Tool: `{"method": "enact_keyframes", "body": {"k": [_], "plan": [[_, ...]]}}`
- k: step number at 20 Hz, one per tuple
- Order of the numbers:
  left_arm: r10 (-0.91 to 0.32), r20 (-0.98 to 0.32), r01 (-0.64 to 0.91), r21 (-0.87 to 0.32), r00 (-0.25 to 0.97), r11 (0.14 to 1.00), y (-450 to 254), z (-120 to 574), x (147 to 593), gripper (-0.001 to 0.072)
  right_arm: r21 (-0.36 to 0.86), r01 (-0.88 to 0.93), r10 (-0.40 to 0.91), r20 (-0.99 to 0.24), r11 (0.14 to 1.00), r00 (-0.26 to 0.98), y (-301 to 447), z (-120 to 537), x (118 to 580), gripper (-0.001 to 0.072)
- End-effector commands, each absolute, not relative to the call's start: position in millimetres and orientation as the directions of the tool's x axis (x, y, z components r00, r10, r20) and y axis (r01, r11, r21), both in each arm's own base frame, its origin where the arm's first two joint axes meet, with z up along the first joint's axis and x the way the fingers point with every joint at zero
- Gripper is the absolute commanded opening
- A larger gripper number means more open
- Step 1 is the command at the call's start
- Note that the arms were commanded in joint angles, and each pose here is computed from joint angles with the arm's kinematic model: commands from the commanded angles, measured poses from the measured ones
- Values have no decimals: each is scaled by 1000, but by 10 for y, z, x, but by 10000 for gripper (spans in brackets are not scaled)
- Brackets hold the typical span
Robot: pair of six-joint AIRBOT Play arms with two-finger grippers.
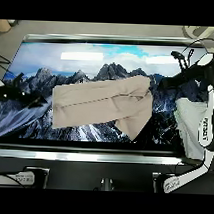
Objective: Fold the shirts.
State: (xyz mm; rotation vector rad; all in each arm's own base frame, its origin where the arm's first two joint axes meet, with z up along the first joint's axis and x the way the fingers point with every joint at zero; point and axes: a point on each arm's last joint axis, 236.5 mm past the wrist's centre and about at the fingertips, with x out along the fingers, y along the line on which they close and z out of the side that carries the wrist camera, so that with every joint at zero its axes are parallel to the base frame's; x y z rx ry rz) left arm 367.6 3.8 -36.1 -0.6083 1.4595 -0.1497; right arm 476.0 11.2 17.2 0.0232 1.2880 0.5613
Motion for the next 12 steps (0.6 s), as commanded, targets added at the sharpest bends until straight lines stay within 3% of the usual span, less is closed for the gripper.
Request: {"method": "enact_keyframes", "body": {"k": [1, 2, 9, 12], "plan": [[-482, -876, -323, -458, 6, 828, -130, -754, 2926, 417, 398, -405, 422, -906, 823, -33, 31, 46, 4256, 479], [-495, -869, -331, -470, 8, 819, -193, -849, 2822, 473, 408, -393, 425, -904, 824, -48, 38, -4, 4219, 479], [-482, -875, -329, -470, 48, 819, -244, -1024, 2822, 473, 412, -385, 425, -904, 826, -55, 38, -63, 4198, 480], [-486, -874, -313, -465, 12, 828, -391, -1082, 2800, 472, 402, -385, 420, -907, 831, -42, 26, -70, 4230, 480]]}}
